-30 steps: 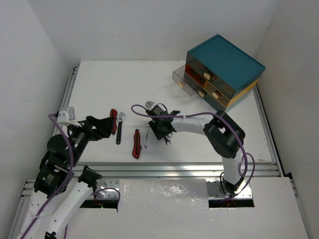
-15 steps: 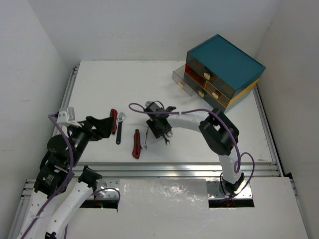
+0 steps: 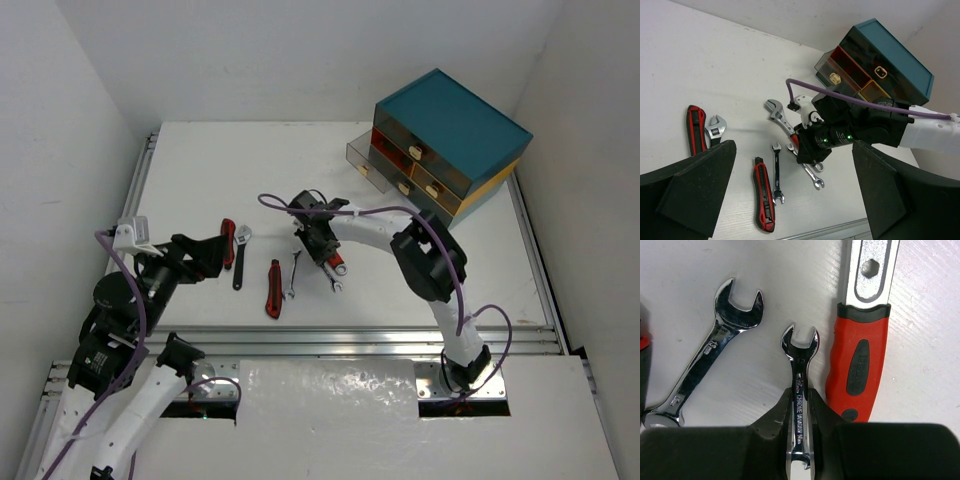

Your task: Sort the tools into containers

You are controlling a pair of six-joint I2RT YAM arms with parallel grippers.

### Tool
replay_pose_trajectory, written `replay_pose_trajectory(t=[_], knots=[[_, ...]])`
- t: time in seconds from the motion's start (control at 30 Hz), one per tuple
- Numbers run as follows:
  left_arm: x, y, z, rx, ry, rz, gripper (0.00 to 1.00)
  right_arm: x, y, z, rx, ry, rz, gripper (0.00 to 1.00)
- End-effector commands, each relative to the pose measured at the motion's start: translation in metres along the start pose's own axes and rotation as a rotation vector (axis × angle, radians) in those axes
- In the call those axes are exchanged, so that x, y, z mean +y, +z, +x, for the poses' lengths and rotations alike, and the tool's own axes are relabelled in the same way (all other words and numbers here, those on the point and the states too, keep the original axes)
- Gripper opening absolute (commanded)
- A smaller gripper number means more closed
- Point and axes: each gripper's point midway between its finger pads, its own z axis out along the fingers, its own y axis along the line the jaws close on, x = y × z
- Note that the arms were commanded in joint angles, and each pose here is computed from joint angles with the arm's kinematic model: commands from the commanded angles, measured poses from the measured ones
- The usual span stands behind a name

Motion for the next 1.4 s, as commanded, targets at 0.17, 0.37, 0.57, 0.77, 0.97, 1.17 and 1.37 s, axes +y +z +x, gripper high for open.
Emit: replay_pose_trajectory(t=[0.17, 0.37, 0.57, 0.77, 0.97, 1.17, 1.37], knots=[[-0.004, -0.001, -0.012, -0.050, 0.001, 0.017, 1.00, 0.011, 0.013, 0.054, 0.141, -0.108, -0.023, 0.00], [-0.003, -0.003, -0.013, -0.058, -0.003, 0.012, 1.00, 0.025, -0.030, 0.019, -0.085, -0.069, -0.105, 0.00], [-0.002, -0.003, -0.013, -0.060, -0.005, 0.008, 1.00, 0.022, -0.065, 0.003, -0.199, -0.056, -0.107, 0.00], [-0.002, -0.002, -0.012, -0.054, -0.004, 0.007, 1.00, 0.008, -0.095, -0.018, -0.298, -0.046, -0.063, 0.00], [-0.001, -0.001, -0.011, -0.050, -0.005, 0.005, 1.00, -0.060, -0.170, -0.104, -0.500, 0.032, 0.024, 0.00], [-0.002, 0.001, -0.009, -0.039, -0.003, 0.006, 1.00, -0.158, -0.218, -0.187, -0.664, 0.021, 0.168, 0.00], [-0.001, 0.005, -0.005, -0.018, 0.000, 0.001, 1.00, -0.234, -0.245, -0.241, -0.785, -0.002, 0.329, 0.00]])
